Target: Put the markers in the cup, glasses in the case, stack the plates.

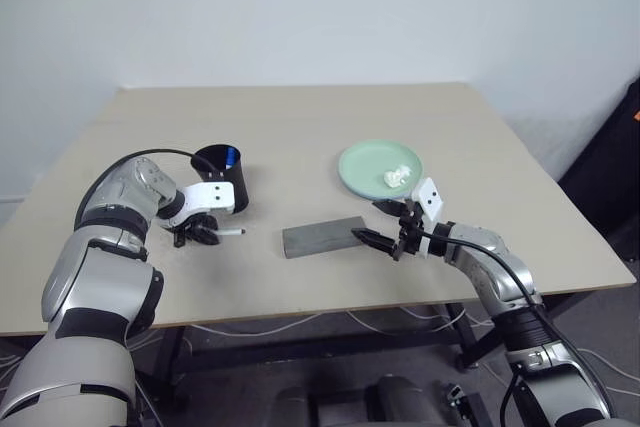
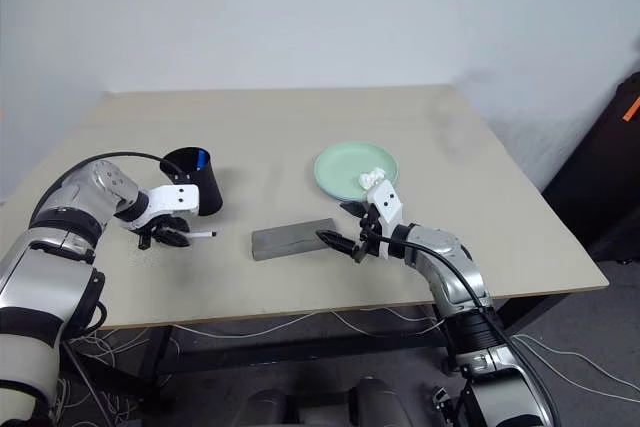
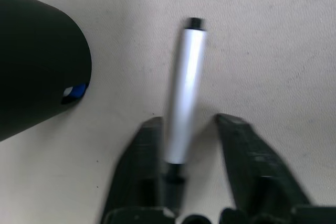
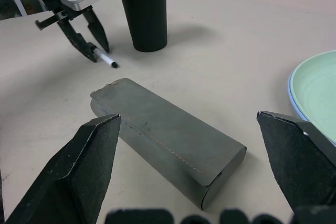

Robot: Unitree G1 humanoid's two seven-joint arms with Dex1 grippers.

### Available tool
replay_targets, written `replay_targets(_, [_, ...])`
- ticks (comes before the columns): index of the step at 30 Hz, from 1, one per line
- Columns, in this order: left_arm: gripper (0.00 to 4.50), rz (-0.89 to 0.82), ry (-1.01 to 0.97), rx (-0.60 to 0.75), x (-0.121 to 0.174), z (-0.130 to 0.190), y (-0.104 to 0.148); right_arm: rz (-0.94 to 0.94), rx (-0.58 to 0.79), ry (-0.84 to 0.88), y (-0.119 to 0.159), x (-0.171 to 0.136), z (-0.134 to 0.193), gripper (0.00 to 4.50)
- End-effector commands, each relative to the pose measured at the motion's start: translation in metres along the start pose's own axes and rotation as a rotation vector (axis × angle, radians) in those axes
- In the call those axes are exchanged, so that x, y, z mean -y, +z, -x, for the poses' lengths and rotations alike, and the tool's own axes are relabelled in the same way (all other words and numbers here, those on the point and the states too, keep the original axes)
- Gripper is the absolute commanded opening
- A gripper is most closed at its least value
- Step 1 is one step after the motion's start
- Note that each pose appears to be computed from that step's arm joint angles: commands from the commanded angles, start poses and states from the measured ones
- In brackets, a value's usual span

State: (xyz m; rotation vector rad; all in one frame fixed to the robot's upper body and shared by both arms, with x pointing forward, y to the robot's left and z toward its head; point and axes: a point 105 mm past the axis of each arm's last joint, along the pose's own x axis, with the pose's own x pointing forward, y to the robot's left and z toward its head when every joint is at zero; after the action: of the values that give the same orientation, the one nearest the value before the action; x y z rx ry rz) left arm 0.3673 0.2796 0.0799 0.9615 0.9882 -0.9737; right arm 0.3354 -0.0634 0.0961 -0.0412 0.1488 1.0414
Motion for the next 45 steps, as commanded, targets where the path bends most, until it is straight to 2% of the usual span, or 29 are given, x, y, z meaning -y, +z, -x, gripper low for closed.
replay_targets(1, [0.31,-0.019,0.03,0.003,-0.006,0.008,0.003,0.047,0.049,-0.008,0.019,0.003,0.003,4.5])
replay_targets(6, [0.31,-0.025,0.021,0.013,-0.006,0.009,0.005,0.048,0.051,-0.007,0.02,0.003,0.002,4.5])
replay_targets(8, [0.15,-0.023,0.011,0.024,-0.005,0.009,0.006,0.049,0.051,-0.007,0.02,0.003,0.002,4.5])
replay_targets(14, [0.15,-0.028,0.002,0.112,-0.005,0.013,0.019,0.049,0.052,-0.007,0.021,0.003,0.001,4.5])
replay_targets(22, [0.15,-0.072,-0.086,0.447,0.002,0.034,0.065,0.043,0.048,-0.003,0.018,0.001,0.002,4.5])
replay_targets(28, [0.15,-0.019,-0.015,0.762,-0.002,0.059,0.104,0.045,0.045,0.004,0.018,0.0,0.002,4.5])
replay_targets(32, [0.15,0.049,0.209,0.974,-0.019,0.085,0.123,0.049,0.039,0.011,0.018,0.0,0.001,4.5])
replay_targets(34, [0.15,0.102,0.353,1.127,-0.028,0.106,0.132,0.051,0.034,0.021,0.018,-0.001,0.0,4.5])
replay_targets(36, [0.15,0.16,0.464,1.21,-0.034,0.118,0.134,0.052,0.032,0.027,0.018,-0.002,-0.001,4.5])
replay_targets(42, [0.15,0.278,0.75,1.239,-0.046,0.131,0.119,0.059,0.028,0.041,0.02,-0.002,-0.003,4.5])
replay_targets(45, [0.15,0.371,0.884,1.261,-0.052,0.141,0.104,0.062,0.025,0.045,0.021,-0.001,-0.003,4.5])
